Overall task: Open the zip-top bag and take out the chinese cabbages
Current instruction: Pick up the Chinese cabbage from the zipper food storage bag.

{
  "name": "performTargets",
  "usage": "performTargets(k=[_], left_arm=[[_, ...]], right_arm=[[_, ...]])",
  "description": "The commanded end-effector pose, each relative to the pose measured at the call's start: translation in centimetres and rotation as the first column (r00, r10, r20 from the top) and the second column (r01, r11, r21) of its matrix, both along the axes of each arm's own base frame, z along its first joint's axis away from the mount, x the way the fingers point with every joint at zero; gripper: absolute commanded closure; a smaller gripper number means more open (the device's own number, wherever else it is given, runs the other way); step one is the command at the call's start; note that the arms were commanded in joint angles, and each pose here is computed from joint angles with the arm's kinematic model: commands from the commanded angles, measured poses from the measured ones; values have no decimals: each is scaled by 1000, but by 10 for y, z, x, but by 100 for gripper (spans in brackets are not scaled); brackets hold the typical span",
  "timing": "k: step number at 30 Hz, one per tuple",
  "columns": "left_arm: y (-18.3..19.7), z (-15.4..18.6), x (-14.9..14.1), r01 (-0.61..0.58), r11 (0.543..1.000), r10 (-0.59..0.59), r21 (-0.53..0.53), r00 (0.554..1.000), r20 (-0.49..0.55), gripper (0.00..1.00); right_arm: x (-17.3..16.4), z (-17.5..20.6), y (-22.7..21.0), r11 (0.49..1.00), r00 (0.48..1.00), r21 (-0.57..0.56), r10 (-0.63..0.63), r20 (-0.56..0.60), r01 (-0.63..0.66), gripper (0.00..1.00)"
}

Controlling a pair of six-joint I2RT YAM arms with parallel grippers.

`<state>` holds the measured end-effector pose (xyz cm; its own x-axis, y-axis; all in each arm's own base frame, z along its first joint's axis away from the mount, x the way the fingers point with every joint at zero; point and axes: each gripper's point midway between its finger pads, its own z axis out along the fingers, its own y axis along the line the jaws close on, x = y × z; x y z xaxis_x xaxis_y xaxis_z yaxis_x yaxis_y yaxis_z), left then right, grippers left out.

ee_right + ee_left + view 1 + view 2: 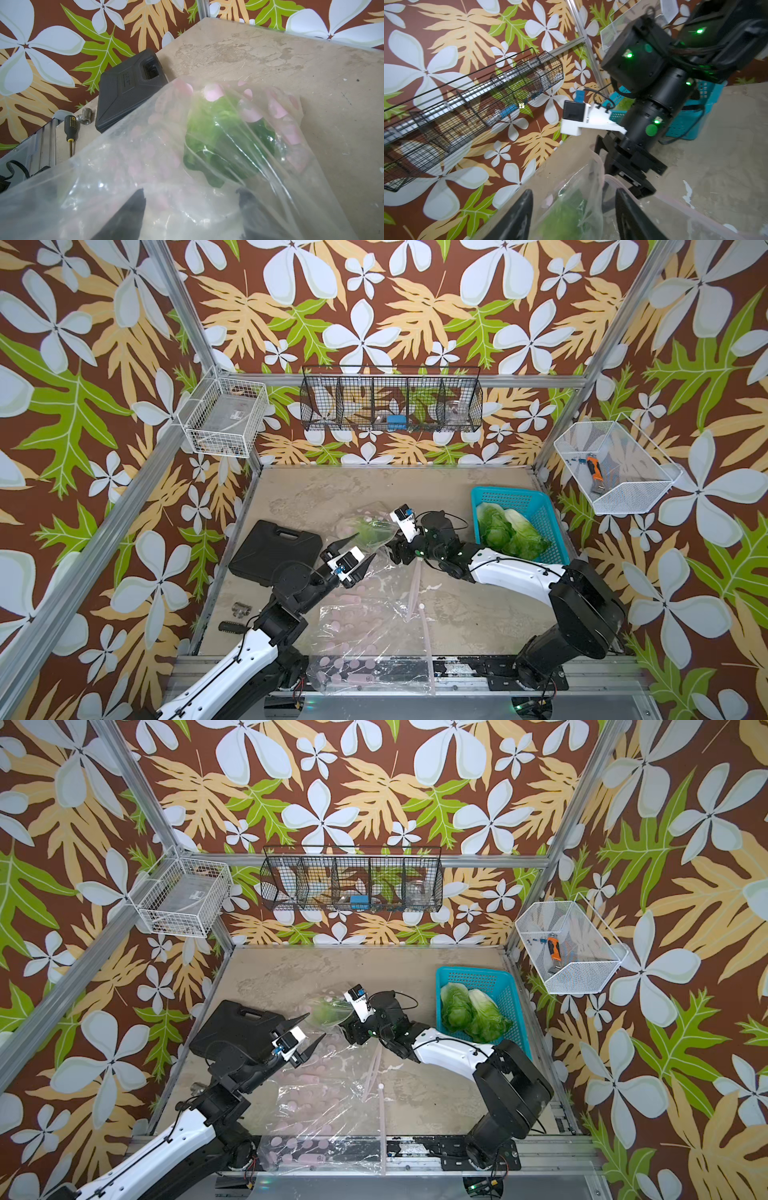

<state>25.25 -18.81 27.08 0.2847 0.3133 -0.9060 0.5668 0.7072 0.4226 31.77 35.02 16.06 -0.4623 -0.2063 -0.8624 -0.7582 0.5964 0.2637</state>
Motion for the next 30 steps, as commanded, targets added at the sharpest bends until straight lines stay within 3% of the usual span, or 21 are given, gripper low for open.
performTargets(k=[1, 5, 9, 13, 16, 23, 27, 30], left_arm=[[23, -5, 38, -211, 976, 214, 47, 975, -61, 36], [52, -12, 88, -384, 923, 371, -13, 899, -235, 37], [69, -33, 133, -464, 885, 412, -28, 810, -418, 37], [59, -64, 170, -471, 880, 424, 57, 727, -540, 48], [56, -83, 189, -479, 876, 404, 55, 667, -625, 58], [56, -124, 205, -469, 881, 338, 64, 527, -780, 60], [54, -140, 202, -462, 883, 327, 80, 485, -811, 60], [54, -150, 199, -460, 883, 331, 94, 467, -820, 69]], right_arm=[[4, 10, 3, 998, 999, 63, -7, 40, 5, 29], [7, 6, 1, 997, 998, 80, -6, 58, 1, 31], [18, -4, -4, 996, 998, 76, -38, 45, 34, 32], [23, -13, -3, 995, 999, 96, -26, 40, 22, 33], [24, -18, -1, 995, 999, 101, -6, 39, 2, 32], [24, -25, 3, 995, 998, 96, 32, 52, -37, 31], [25, -29, 13, 992, 996, 97, 82, 41, -86, 30], [26, -36, 21, 989, 993, 85, 122, 11, -122, 30]])
